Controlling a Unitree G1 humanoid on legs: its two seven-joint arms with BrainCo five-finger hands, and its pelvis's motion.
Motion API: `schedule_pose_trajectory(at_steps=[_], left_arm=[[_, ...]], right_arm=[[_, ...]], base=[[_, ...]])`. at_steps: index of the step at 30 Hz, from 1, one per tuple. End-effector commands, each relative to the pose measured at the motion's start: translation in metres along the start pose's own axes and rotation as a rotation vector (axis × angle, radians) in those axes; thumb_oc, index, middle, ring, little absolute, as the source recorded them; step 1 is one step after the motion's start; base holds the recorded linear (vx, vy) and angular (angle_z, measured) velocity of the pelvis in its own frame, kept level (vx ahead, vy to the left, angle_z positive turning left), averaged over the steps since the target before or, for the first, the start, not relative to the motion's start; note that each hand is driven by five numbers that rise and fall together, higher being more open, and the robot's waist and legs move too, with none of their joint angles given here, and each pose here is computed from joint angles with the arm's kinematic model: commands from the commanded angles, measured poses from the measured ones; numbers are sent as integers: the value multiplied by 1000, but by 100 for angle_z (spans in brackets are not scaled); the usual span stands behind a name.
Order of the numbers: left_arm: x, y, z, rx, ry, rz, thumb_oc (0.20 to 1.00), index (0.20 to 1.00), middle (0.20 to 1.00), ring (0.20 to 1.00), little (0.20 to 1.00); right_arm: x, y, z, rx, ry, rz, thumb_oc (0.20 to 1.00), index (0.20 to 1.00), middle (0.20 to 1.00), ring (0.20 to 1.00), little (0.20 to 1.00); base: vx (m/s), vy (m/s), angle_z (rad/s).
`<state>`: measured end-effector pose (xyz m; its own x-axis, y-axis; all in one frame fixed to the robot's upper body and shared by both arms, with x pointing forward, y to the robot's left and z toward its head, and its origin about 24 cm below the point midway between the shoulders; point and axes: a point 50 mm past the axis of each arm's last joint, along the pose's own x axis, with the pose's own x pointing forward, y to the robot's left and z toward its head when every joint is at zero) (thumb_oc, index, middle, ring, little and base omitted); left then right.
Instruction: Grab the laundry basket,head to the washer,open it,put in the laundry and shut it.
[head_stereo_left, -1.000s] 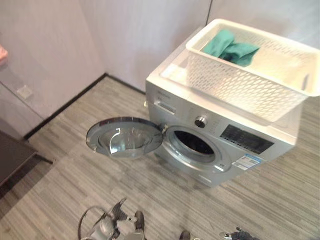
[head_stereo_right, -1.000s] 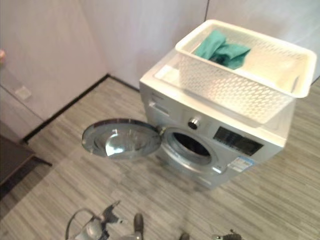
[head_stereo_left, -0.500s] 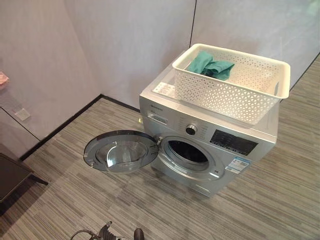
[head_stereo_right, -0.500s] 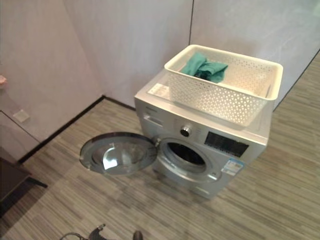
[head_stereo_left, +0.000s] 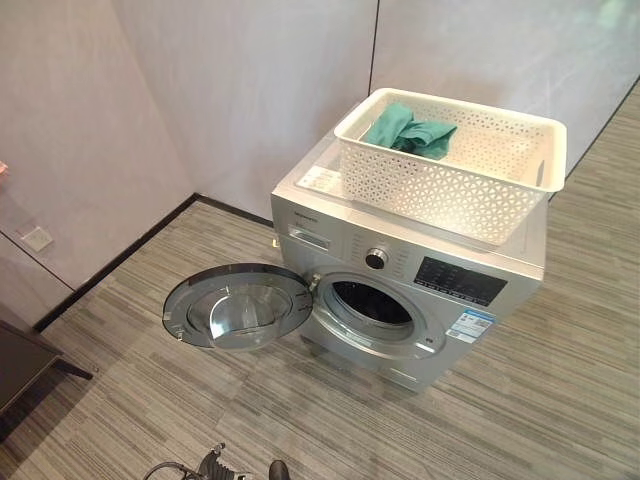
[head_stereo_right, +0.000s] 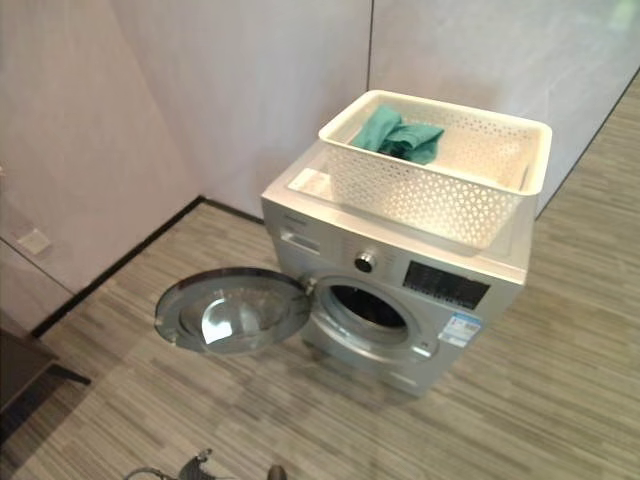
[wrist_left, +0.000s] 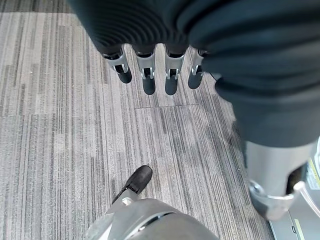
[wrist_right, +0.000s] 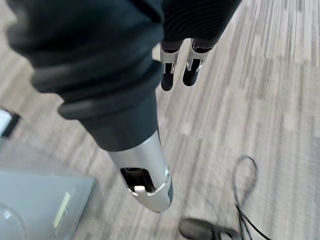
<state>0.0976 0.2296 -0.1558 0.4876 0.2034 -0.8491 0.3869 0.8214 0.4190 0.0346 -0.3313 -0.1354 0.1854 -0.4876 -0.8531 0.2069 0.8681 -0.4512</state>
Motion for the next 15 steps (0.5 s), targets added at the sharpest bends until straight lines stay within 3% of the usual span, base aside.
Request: schedule_pose_trajectory(at_steps=[1, 2, 5, 9, 13, 15], left_arm=[[4, 7, 7, -25, -5, 42, 1000, 1000, 1000, 1000, 1000], [4, 6, 11, -24, -21, 40, 1000, 1000, 1000, 1000, 1000], [4, 6, 6, -27, 0, 47, 1000, 1000, 1000, 1000, 1000], [3, 5, 1, -24, 22, 44, 1000, 1000, 1000, 1000, 1000], [2, 12, -7, -23, 44, 63, 1000, 1000, 1000, 1000, 1000], [1, 16, -10, -30, 47, 74, 1000, 1000, 1000, 1000, 1000]], right_arm=[[0, 15, 3, -55, 35, 3, 1000, 1000, 1000, 1000, 1000], [-1, 42, 18, -77, -17, 76, 1000, 1000, 1000, 1000, 1000], [-6, 74, 33, -112, -116, 181, 1000, 1000, 1000, 1000, 1000], [-8, 80, 29, -130, -121, 208, 1000, 1000, 1000, 1000, 1000], [-7, 65, 31, -129, -150, 164, 1000, 1000, 1000, 1000, 1000], [-7, 24, 64, -54, -294, 11, 1000, 1000, 1000, 1000, 1000]], base=[[-8, 22, -26], [-3, 16, -28], [-4, 9, -3], [0, 0, 0], [0, 0, 0], [-3, 11, -2]])
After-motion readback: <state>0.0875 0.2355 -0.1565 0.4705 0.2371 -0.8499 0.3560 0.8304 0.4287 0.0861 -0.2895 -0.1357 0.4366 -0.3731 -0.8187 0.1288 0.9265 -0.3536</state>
